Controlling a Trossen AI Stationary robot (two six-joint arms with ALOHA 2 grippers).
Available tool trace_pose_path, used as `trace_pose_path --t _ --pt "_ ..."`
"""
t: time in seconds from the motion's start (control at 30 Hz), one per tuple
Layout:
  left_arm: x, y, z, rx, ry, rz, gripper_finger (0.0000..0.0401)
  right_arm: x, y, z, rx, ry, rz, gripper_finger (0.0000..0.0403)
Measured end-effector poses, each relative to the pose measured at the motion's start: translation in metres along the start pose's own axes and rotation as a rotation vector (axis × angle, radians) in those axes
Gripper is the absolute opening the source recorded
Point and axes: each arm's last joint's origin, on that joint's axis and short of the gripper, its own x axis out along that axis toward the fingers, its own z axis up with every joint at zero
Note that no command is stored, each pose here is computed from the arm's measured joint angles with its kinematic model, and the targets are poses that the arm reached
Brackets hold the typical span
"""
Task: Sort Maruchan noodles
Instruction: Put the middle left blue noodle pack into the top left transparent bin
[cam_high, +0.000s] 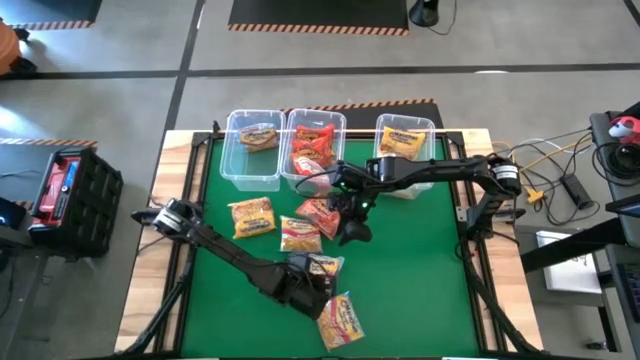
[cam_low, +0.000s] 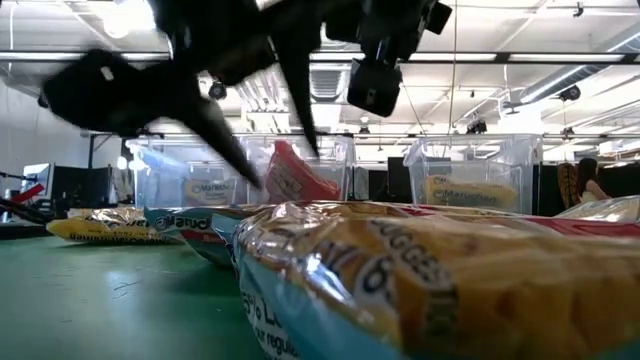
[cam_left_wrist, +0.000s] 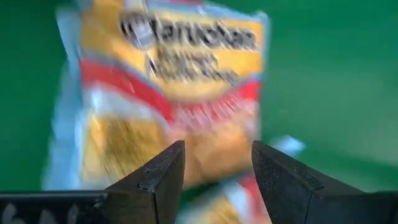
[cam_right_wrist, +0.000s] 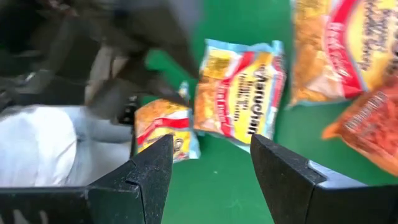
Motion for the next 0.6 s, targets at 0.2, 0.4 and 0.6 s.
trace_pose_path --t 0.2,0.4,0.6 --pt "-0.008 0.007 -0.025 -0.277 0.030 -0.003 0.0170 0.004 -0.005 -0.005 0.042 0.010 -0.074 0.0203" --pt "0.001 0.019 -0.035 -0.343 0.048 0.096 0.0170 0.011 -0.013 -0.014 0.055 0.032 -0.083 0.0203" --pt "0.019 0.014 -0.018 -0.376 -0.024 0.103 0.0170 0.017 -0.019 -0.023 0.069 0.050 -0.086 0.0203"
